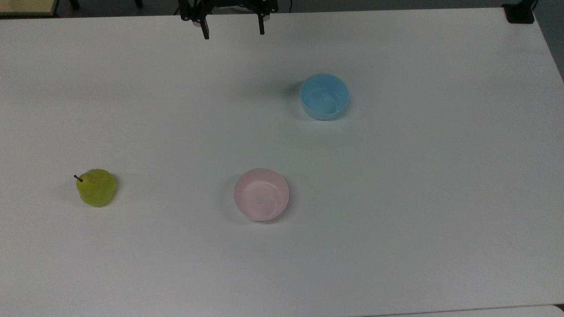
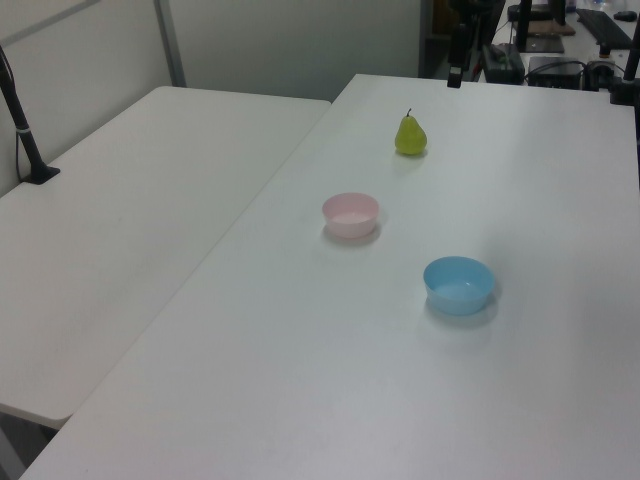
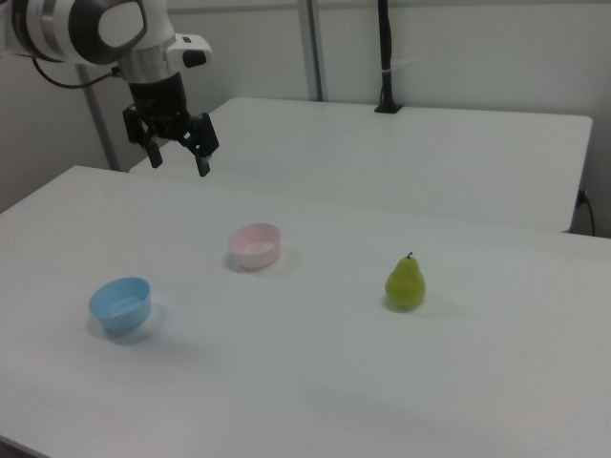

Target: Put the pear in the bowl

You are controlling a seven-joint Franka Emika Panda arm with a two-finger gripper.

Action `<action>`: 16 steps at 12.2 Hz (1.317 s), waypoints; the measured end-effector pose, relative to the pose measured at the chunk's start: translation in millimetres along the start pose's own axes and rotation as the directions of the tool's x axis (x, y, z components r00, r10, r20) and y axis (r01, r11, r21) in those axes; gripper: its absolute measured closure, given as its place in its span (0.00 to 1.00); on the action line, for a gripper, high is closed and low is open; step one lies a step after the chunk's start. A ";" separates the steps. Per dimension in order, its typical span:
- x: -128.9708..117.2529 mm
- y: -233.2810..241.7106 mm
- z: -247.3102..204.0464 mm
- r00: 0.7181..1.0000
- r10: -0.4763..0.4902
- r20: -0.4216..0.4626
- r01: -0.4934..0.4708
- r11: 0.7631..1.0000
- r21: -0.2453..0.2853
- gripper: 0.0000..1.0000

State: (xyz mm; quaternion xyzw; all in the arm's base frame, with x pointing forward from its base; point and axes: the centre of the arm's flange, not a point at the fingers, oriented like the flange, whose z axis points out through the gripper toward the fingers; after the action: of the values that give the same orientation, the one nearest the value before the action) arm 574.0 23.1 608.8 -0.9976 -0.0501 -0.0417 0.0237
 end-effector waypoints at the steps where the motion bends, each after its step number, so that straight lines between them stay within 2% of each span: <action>1: 0.0 0.0 0.0 1.000 0.000 0.000 0.000 1.000 0.000 0.00; 14: -0.2 6.4 -0.5 1.000 0.008 -0.002 -0.008 1.000 -0.001 0.00; 16: -1.4 24.1 -0.5 0.998 -0.055 -0.002 0.055 0.998 -0.004 0.00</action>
State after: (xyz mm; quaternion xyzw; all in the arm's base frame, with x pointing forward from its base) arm 575.0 -1.0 608.2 -0.9958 -0.0774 -0.0434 0.0205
